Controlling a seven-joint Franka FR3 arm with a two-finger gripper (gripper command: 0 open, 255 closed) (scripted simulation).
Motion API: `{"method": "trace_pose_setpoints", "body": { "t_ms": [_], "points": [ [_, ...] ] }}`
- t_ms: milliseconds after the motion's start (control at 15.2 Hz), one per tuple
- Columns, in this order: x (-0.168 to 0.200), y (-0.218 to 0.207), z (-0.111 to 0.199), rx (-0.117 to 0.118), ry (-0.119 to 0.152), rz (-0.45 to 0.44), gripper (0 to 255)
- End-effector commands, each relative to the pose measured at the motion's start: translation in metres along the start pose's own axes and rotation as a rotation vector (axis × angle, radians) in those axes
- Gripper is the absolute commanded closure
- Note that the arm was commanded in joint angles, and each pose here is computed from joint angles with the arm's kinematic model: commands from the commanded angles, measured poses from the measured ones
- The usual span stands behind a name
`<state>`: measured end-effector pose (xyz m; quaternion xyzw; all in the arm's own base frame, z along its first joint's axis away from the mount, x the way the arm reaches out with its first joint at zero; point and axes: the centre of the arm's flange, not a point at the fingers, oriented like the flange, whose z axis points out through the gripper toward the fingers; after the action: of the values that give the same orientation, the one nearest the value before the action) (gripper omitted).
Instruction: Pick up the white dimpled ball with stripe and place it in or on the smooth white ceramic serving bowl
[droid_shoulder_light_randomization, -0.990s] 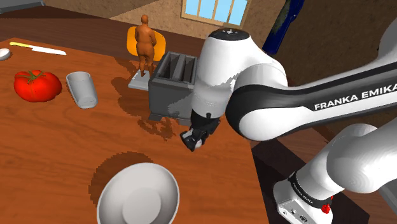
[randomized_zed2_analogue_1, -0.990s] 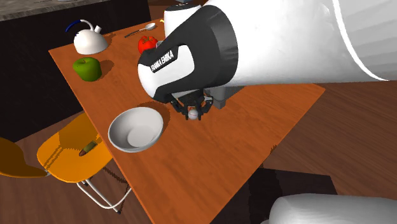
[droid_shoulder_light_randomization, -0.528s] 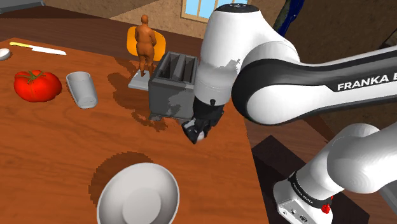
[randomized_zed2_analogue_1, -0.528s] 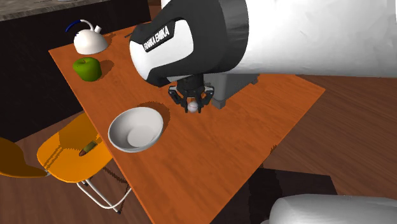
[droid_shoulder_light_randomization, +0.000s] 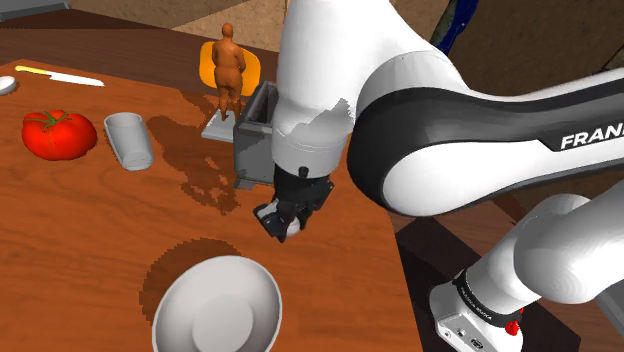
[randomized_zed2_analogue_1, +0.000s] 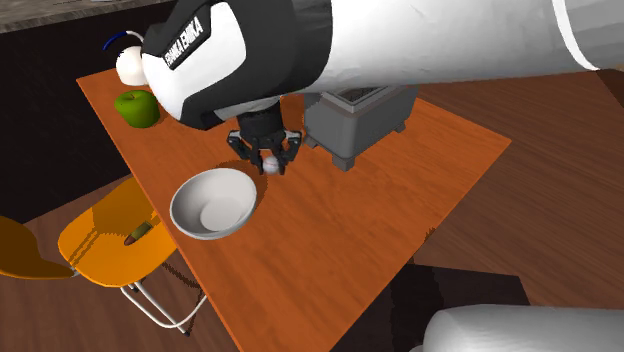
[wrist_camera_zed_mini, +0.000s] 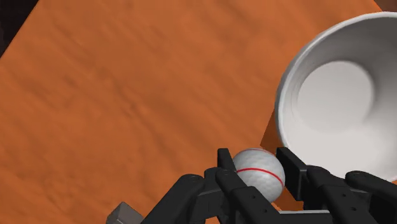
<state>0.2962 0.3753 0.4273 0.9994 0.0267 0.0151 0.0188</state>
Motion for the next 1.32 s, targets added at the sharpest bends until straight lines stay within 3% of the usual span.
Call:
{"method": "trace_pose_setpoints", "body": {
  "t_ms": [0,594,1254],
  "points": [
    [-0.005,-0.026,-0.001,0.001,0.000,0.002,255],
    [-0.025,-0.141,-0.008,0.001,0.000,0.002,255],
    [-0.027,-0.143,0.044,0.001,0.000,0.002,255]
  ]
}}
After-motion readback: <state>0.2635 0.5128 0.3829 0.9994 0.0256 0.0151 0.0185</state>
